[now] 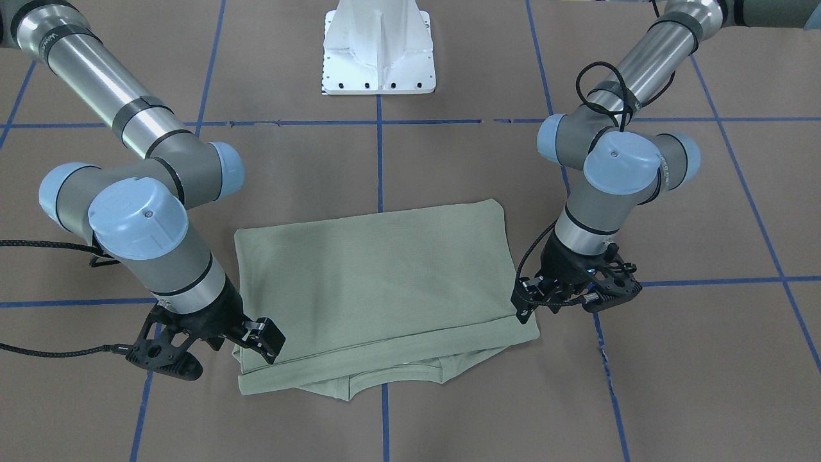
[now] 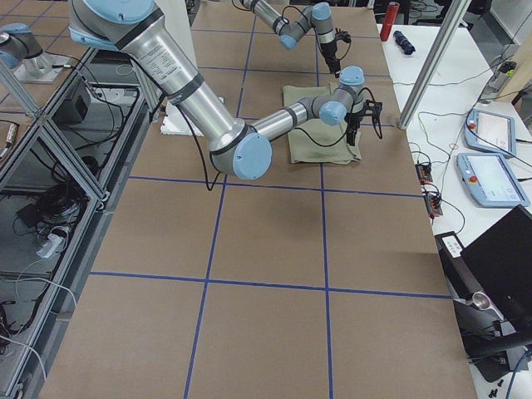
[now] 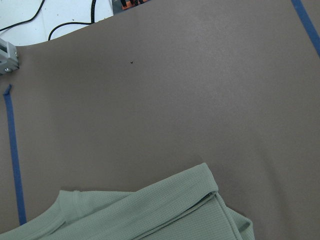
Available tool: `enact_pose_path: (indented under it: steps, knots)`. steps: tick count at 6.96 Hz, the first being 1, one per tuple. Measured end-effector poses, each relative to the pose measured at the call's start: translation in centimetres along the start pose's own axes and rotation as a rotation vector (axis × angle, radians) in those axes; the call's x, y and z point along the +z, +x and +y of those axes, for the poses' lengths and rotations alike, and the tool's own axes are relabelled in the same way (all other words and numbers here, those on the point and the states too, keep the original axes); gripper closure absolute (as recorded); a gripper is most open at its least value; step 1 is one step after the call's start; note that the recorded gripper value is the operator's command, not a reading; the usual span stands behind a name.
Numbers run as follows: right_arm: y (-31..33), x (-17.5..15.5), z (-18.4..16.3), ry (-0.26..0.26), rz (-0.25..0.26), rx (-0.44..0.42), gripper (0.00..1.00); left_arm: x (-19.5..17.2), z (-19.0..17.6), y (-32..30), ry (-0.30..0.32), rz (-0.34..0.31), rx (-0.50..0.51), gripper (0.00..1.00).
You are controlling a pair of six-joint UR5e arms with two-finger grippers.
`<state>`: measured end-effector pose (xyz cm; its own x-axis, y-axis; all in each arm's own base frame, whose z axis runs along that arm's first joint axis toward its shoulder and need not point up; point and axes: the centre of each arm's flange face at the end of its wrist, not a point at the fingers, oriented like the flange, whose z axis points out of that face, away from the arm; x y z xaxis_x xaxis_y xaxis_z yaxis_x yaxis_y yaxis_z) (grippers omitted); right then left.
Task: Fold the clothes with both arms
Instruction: 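Release the hem and raise both grippers off the folded shirt, then lower the right gripper to the folded shirt's near corner and grasp it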
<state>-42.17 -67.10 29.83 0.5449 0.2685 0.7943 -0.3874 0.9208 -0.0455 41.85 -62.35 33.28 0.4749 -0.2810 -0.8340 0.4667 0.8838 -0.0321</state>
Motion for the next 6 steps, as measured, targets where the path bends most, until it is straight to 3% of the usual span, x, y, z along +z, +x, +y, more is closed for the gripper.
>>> enact_pose_path:
  steps: [2, 3, 6]
  knots:
    - [4.6, -0.6, 6.2, -0.024, -0.061, -0.054, 0.00, -0.1, 0.0, 0.1, 0.000, 0.001, -0.005, 0.10]
    - [7.3, -1.1, 9.6, -0.043, -0.068, -0.071, 0.00, -0.4, 0.1, 0.3, 0.002, 0.006, -0.007, 0.10]
    - [11.4, 0.6, 16.2, -0.074, -0.025, -0.108, 0.04, -0.8, -0.1, 0.6, 0.024, 0.011, -0.007, 0.10]
